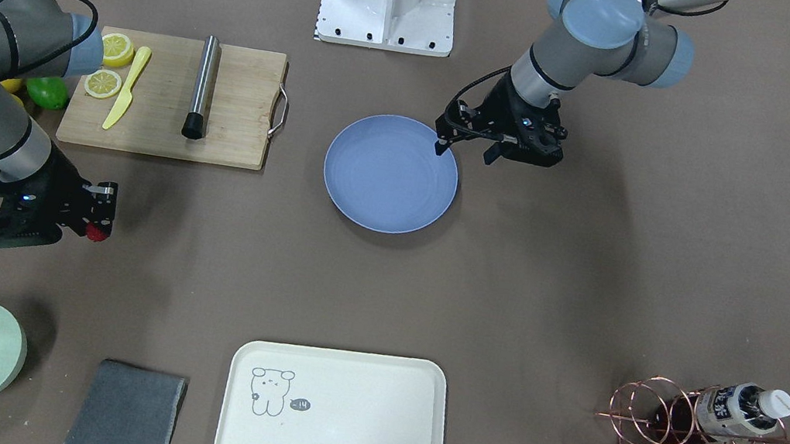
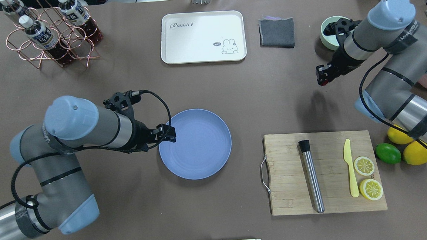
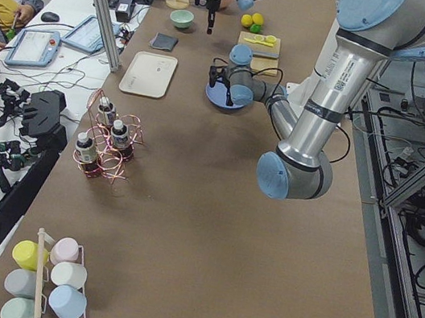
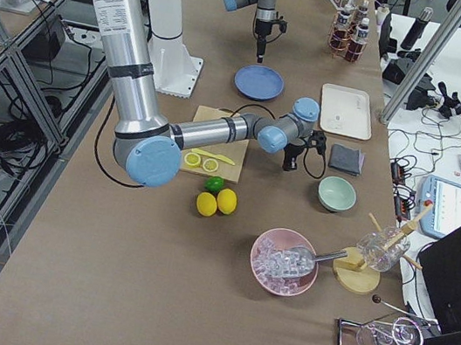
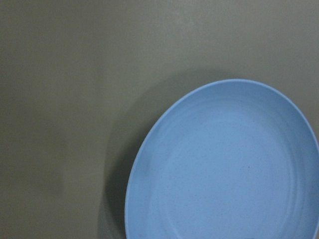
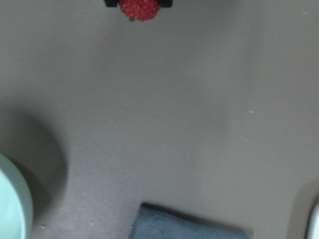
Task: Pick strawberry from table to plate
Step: 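Lift the strawberry with right gripper while left gripper releases plate, then carry the strawberry over the blue plate with the right gripper and lower it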
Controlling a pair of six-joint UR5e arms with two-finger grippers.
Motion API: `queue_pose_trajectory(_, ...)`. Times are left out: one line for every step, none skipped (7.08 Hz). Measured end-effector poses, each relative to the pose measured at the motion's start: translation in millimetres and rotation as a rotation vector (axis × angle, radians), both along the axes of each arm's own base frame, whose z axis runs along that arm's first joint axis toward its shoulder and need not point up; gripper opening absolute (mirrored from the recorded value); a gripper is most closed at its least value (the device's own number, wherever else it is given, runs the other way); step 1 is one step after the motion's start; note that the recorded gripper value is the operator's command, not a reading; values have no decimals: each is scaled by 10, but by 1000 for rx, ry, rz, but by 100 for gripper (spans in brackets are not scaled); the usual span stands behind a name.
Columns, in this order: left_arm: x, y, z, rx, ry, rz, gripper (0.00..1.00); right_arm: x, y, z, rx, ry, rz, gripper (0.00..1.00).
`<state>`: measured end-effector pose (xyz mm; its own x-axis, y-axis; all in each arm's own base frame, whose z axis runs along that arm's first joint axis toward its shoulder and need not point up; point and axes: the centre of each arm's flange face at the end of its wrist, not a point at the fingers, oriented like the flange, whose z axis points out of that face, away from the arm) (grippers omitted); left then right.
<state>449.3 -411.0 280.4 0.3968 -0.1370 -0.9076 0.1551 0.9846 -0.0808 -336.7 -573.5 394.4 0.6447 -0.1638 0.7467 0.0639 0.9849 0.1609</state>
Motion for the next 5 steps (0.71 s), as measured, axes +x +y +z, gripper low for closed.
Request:
queue_pose_trajectory(-274, -187, 185, 43, -27, 7, 96, -167, 117, -506, -32, -23, 19, 0)
queue_pose_trajectory(-574, -385, 453, 102, -84, 27, 97, -465, 363, -926, -67, -47, 43, 0)
queue_pose_trajectory(-920, -599, 700, 155, -153, 60, 97, -858, 666, -1258, -92, -61, 70, 0)
queue_pose_trajectory(-1280, -792, 893, 191, -203, 94, 97, -1336, 1014, -1555, -110, -70, 95, 0)
queue_pose_trajectory(-1585, -922, 1054, 207, -229, 113, 97, -1771, 1336, -1794, -125, -76, 117, 0)
